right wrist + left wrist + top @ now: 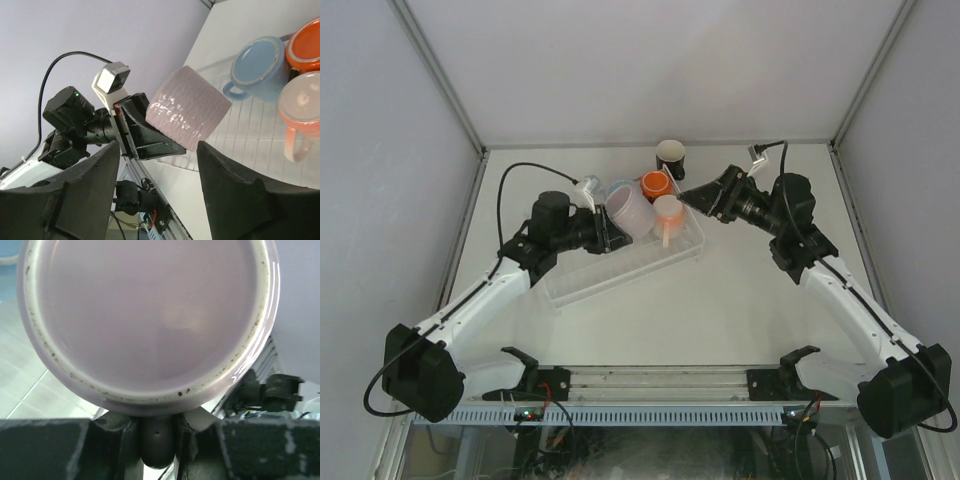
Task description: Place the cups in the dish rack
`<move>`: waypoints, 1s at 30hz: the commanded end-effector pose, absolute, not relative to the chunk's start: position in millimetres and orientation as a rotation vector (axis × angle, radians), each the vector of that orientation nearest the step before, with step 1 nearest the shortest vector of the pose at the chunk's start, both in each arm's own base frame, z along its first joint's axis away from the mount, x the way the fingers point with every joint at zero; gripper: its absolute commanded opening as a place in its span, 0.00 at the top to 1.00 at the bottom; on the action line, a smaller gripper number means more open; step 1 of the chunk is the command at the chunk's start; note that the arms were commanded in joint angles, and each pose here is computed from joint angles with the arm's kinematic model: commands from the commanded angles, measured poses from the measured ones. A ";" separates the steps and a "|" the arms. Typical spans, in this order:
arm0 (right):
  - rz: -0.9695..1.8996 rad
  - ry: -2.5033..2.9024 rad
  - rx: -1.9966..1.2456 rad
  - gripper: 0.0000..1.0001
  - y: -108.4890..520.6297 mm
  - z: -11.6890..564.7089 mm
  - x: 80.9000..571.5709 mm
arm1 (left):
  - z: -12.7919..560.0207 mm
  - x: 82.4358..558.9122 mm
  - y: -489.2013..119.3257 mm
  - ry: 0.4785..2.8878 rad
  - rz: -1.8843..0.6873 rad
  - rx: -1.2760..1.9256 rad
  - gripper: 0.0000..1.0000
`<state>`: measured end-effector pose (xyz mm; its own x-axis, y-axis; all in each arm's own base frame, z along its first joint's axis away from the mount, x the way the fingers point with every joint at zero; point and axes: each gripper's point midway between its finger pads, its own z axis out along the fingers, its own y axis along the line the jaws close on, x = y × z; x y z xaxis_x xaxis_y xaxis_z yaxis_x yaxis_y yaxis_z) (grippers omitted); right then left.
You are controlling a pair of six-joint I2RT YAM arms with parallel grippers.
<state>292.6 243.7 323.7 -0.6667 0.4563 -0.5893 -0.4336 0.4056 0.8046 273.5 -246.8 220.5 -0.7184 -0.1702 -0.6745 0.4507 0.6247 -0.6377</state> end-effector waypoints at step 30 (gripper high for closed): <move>1.236 1.854 0.000 0.30 195.9 313.1 274.1 | 185.6 313.0 -252.0 2.172 -0.618 0.618 1.00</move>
